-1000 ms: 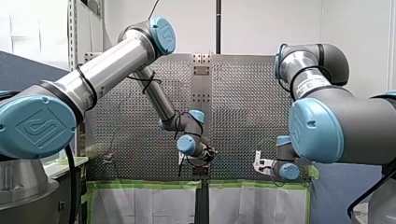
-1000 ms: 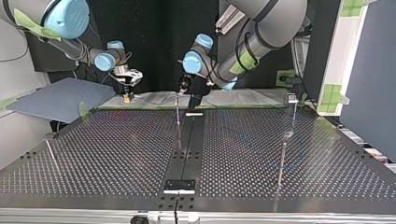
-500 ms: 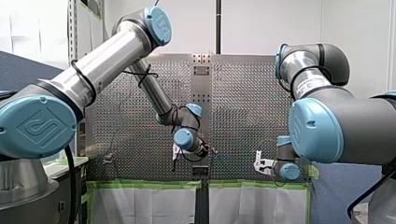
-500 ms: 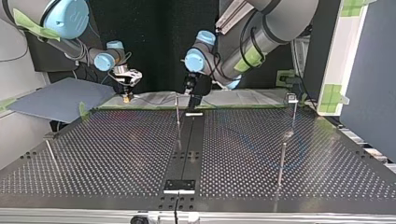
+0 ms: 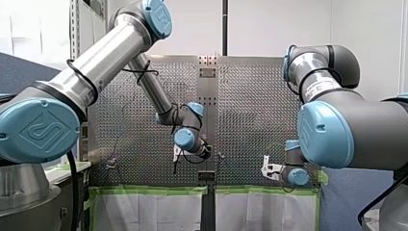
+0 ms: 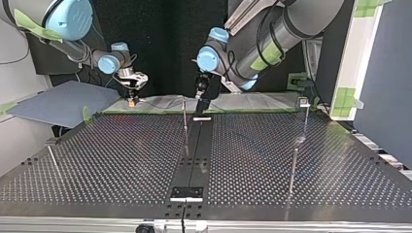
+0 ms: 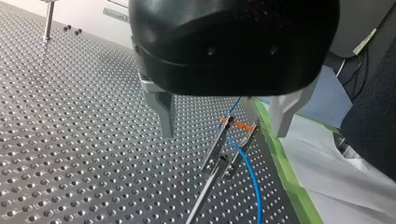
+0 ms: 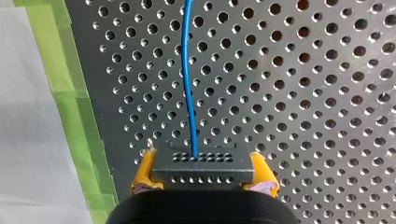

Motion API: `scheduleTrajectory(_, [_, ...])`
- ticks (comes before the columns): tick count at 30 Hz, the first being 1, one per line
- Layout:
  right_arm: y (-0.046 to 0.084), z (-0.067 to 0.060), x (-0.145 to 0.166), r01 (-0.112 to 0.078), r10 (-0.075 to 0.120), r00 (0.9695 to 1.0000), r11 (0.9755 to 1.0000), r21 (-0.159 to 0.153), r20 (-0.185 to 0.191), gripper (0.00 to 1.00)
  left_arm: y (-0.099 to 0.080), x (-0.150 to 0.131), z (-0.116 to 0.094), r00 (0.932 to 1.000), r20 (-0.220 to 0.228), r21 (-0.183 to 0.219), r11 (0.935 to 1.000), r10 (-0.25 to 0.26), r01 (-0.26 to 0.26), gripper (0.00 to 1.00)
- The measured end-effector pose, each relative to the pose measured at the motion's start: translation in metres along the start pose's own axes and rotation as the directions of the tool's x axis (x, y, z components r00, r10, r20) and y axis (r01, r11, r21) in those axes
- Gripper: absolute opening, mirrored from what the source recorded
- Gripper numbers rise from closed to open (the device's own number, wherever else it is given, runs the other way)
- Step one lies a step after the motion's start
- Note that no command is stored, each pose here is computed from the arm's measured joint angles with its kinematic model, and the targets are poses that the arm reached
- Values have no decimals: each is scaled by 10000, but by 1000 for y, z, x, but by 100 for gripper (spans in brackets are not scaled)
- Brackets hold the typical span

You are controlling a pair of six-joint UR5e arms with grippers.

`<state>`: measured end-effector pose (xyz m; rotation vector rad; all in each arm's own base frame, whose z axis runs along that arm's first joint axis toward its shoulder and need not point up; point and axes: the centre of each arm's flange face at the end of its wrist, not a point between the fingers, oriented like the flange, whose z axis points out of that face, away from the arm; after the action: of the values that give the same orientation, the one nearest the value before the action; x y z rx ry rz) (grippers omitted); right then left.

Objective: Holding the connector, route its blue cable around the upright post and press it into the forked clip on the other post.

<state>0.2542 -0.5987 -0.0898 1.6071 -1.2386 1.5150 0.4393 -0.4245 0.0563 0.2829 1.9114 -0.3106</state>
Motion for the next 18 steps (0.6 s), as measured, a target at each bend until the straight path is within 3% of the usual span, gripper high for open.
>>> scheduleTrajectory(8, [0, 0, 0, 3, -3, 10000, 10000, -11, 13, 0, 3, -5, -7, 10000, 22, -47, 10000, -32, 32, 100])
scheduleTrajectory(13, [-1, 0, 0, 3, -3, 10000, 10000, -2, 10, 0, 9, -16, -18, 9985, 355, 11, 9991, -426, 426, 100])
scheduleTrajectory(18, [-1, 0, 0, 4, -4, 10000, 10000, 4, 11, 0, 10, -26, -31, 9926, 778, 137, 9957, -927, 919, 100])
